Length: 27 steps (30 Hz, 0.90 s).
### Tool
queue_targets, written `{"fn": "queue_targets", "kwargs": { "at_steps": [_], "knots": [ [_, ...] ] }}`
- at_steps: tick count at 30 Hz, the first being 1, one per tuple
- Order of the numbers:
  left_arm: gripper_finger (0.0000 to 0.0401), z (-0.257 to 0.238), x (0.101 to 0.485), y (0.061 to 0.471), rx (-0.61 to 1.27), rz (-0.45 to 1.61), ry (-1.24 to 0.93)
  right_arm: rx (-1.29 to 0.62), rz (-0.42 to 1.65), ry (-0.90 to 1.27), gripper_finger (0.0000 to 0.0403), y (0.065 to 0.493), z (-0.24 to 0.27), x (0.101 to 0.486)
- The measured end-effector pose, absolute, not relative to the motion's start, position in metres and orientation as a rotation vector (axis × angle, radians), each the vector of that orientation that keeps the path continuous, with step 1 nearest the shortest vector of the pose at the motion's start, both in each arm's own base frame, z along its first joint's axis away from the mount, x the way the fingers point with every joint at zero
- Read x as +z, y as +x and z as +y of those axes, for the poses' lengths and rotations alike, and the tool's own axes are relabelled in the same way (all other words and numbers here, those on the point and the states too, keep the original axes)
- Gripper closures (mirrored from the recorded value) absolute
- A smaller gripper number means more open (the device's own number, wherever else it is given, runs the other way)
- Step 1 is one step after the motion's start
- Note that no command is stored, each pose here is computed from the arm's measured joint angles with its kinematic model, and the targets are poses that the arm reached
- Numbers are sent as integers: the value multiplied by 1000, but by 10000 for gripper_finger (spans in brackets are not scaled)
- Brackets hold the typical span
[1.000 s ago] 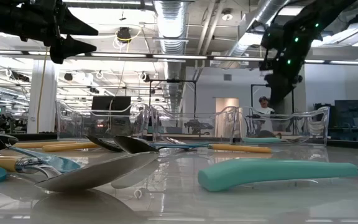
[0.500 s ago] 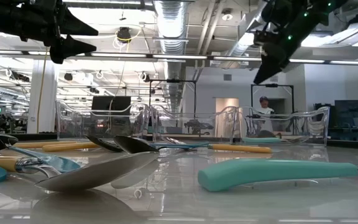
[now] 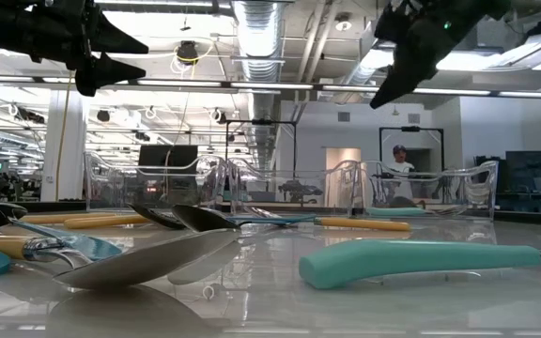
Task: Sort silverware by color (type)
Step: Put the light blue spoon into the top right transparent bin
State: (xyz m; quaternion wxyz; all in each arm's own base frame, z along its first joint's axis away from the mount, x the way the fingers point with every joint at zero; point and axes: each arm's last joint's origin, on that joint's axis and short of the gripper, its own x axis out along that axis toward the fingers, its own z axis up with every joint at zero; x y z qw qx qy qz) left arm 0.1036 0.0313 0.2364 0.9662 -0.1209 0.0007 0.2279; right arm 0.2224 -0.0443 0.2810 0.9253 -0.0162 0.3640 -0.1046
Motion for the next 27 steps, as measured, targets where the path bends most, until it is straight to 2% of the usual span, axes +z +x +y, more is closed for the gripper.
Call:
{"fn": "queue_targets", "kwargs": {
  "at_steps": [17, 27],
  "knots": [
    [124, 31, 236, 104, 461, 0, -249, 68, 540, 95, 223, 240, 44, 293],
    [124, 32, 237, 103, 487, -8, -228, 53, 631, 142, 223, 251, 61, 273]
  ]
}}
